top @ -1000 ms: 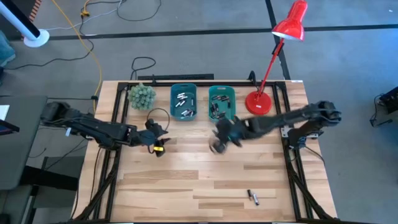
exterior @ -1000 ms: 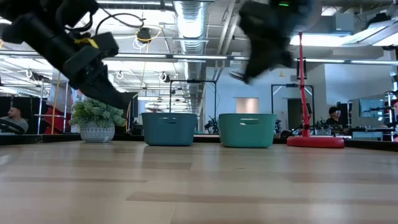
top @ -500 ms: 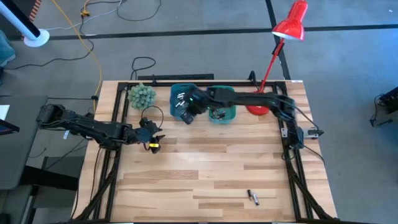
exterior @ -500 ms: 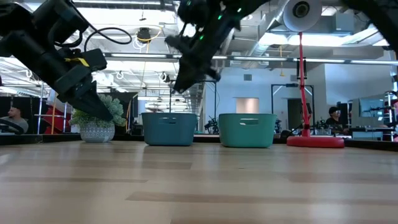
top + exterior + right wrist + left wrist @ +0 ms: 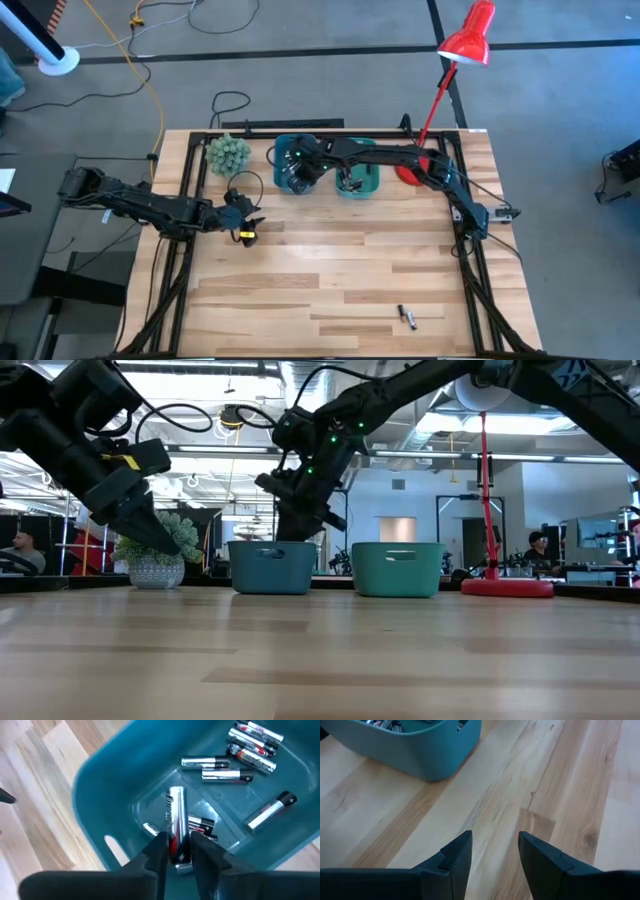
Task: Sort batteries
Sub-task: Put the silver battery into the blue bin
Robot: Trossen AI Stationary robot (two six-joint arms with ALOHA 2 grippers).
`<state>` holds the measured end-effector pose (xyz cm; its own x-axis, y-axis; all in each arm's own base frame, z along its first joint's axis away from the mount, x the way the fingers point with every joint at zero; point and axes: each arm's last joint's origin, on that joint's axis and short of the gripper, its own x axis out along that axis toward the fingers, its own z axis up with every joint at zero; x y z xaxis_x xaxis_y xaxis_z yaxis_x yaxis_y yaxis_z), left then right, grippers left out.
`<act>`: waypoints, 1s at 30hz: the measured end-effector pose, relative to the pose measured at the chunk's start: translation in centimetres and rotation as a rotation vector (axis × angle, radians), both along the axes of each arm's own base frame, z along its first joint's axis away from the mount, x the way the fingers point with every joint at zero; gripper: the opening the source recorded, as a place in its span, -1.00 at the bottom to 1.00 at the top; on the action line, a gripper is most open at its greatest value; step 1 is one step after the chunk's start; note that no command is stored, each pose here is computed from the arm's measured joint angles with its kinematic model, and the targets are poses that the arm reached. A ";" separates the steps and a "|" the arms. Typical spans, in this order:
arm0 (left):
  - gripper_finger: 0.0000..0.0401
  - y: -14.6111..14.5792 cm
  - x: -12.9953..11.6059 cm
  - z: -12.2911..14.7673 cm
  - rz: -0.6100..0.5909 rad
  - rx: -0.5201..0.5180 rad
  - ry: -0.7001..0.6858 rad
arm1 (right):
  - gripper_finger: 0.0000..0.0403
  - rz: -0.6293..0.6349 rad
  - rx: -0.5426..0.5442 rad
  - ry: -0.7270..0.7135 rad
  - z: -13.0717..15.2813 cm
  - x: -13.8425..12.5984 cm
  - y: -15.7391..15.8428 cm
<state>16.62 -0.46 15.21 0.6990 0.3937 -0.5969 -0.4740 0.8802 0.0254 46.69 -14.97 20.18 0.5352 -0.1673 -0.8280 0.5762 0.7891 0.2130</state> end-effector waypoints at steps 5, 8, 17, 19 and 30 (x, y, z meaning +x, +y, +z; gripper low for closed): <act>-0.23 0.0 0.0 0.0 -0.014 0.031 0.013 | -0.34 -0.012 -0.001 -0.001 0.1 -0.3 -0.7; -0.23 0.1 0.0 0.0 -0.005 0.040 0.012 | -0.28 -0.022 0.004 0.008 0.1 -0.5 -1.0; -0.23 0.0 0.1 0.2 -0.003 0.040 -0.009 | -0.26 -0.013 -0.002 0.066 4.8 -3.5 0.7; -0.23 0.0 0.2 0.3 -0.002 0.038 -0.025 | -0.28 -0.012 -0.044 0.069 6.0 -4.5 2.1; -0.23 -0.4 0.8 0.9 -0.131 0.014 -0.045 | -0.29 -0.082 -0.074 -0.008 9.5 -14.4 12.1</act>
<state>17.39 -0.85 16.13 0.7712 0.3049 -0.5588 -0.3557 0.9344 0.0189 32.30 -2.90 29.65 0.5236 -0.2714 -0.8076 0.6378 0.7533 0.1603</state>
